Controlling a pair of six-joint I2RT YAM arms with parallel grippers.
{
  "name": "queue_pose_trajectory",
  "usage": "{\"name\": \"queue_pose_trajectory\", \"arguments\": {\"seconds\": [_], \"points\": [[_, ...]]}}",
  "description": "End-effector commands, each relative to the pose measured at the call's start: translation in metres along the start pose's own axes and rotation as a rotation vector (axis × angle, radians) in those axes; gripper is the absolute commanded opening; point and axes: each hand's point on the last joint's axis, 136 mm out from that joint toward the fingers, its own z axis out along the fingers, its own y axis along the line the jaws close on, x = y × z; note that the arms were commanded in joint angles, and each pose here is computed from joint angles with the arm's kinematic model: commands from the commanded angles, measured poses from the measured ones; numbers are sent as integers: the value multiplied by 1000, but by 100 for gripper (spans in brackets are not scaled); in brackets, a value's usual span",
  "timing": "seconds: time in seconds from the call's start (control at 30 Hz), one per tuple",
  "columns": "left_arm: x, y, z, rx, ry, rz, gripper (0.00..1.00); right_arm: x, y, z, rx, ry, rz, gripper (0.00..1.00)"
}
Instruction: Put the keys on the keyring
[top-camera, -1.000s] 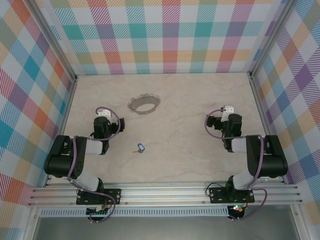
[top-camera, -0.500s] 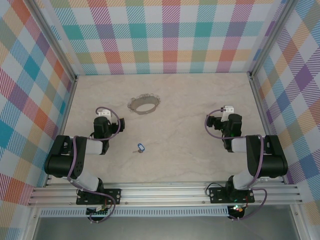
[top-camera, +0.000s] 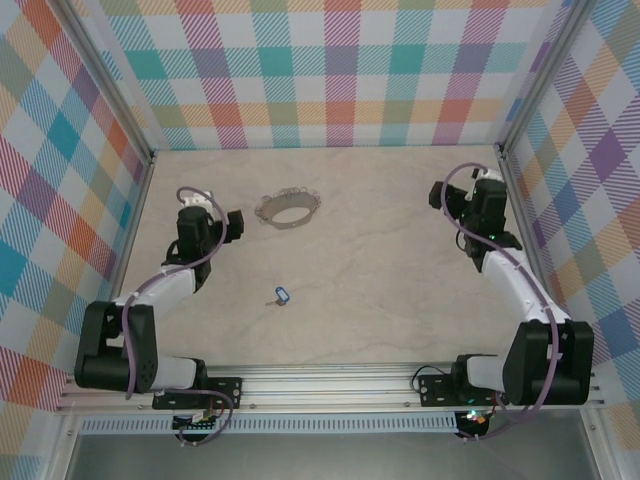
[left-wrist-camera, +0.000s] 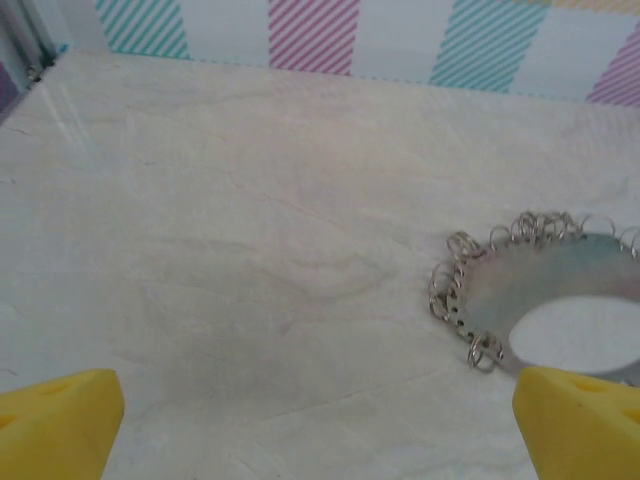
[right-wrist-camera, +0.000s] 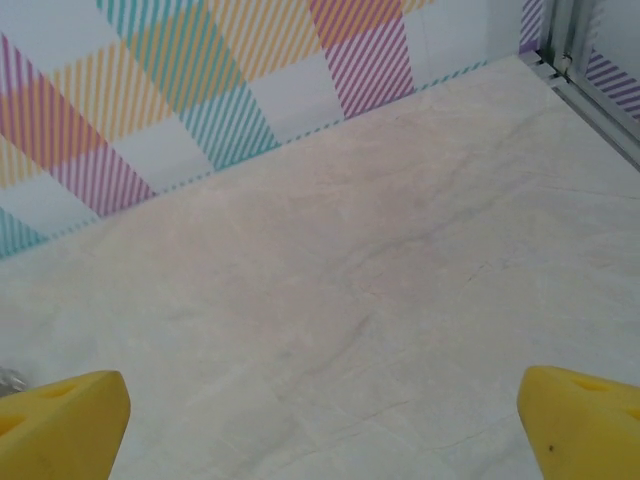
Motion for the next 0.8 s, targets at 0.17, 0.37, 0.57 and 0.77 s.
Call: {"name": "queue_pose_trajectory", "arguments": {"seconds": [0.17,0.37,0.57,0.77], "points": [[2,10,-42,-138,238,-157,100,94,39,9,-178,482,245,95],[25,6,-66,-188,460,-269,100,124,107,25,-311,734,221,83],[37,-22,-69,-119,541,-351,100,154,157,54,-296,902,201,70],[49,-43,-59,-77,614,-409,100,175,198,79,-265,958,111,64]]}}
